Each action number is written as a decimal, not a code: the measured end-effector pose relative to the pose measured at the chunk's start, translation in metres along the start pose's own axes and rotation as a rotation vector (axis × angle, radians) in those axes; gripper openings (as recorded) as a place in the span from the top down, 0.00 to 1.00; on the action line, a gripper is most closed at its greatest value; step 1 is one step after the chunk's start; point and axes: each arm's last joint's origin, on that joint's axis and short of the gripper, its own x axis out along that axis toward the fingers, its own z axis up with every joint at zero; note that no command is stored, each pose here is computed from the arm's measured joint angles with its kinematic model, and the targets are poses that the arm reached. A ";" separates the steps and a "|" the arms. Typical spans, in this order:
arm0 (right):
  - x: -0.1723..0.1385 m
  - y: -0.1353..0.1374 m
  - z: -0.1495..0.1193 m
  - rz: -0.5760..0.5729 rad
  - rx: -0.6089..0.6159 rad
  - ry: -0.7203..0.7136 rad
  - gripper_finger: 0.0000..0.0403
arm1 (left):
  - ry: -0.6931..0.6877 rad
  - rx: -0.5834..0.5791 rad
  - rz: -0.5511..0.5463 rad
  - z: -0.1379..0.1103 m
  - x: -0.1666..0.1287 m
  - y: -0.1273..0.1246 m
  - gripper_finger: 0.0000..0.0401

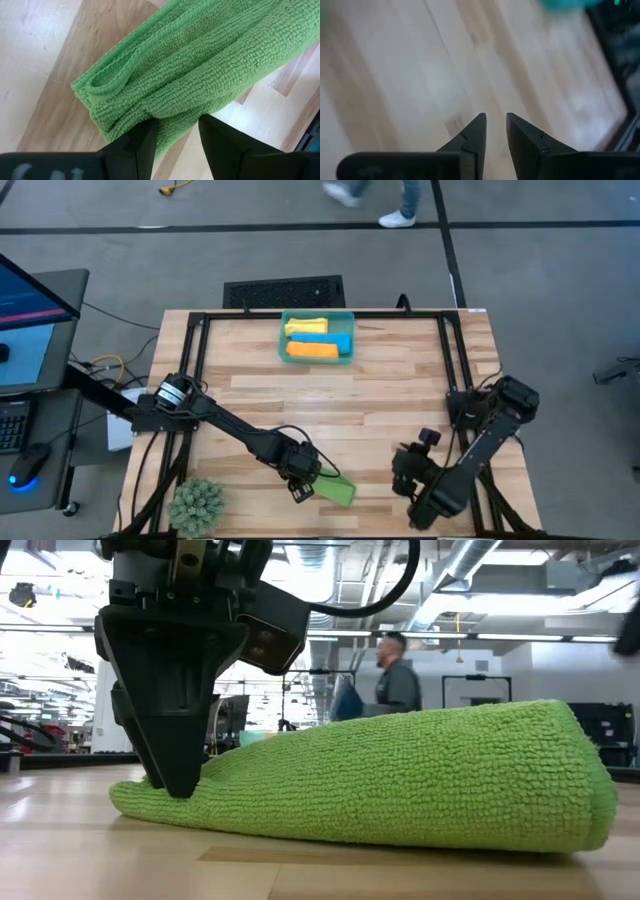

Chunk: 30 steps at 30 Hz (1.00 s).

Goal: Roll microfiber towels into tight, uniform cylinder then place into a basket
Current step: Put the rolled green microfiber towel into the green bin

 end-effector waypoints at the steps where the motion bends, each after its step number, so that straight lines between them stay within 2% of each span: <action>1: 0.008 0.001 -0.004 -0.004 -0.001 0.039 0.76 | 0.000 0.000 0.000 0.000 0.000 0.000 0.64; 4: 0.028 0.002 -0.017 -0.006 0.000 0.140 0.76 | -0.001 0.002 0.001 0.000 0.000 0.000 0.64; 7: 0.041 0.007 -0.026 0.041 0.026 0.227 0.76 | -0.002 0.009 0.001 0.000 0.000 0.000 0.64; 10: 0.046 0.019 -0.027 0.172 0.050 0.287 0.76 | -0.005 0.010 0.003 0.000 0.000 0.000 0.64; 13: 0.040 0.034 -0.023 0.333 0.060 0.268 0.76 | -0.005 0.010 0.003 0.000 0.000 0.000 0.64; 18: 0.018 0.047 -0.008 0.566 0.094 0.185 0.76 | -0.005 0.010 0.003 0.000 0.000 0.000 0.64; 22: -0.004 0.039 0.009 0.699 0.130 0.066 0.76 | -0.006 0.009 0.003 0.000 0.000 0.000 0.64; 24: -0.016 0.027 0.015 0.714 0.135 -0.031 0.76 | -0.007 0.009 0.003 0.000 0.000 0.000 0.64; 30: -0.035 -0.014 0.028 0.668 0.102 -0.261 0.76 | -0.007 0.009 0.003 0.000 0.000 0.000 0.64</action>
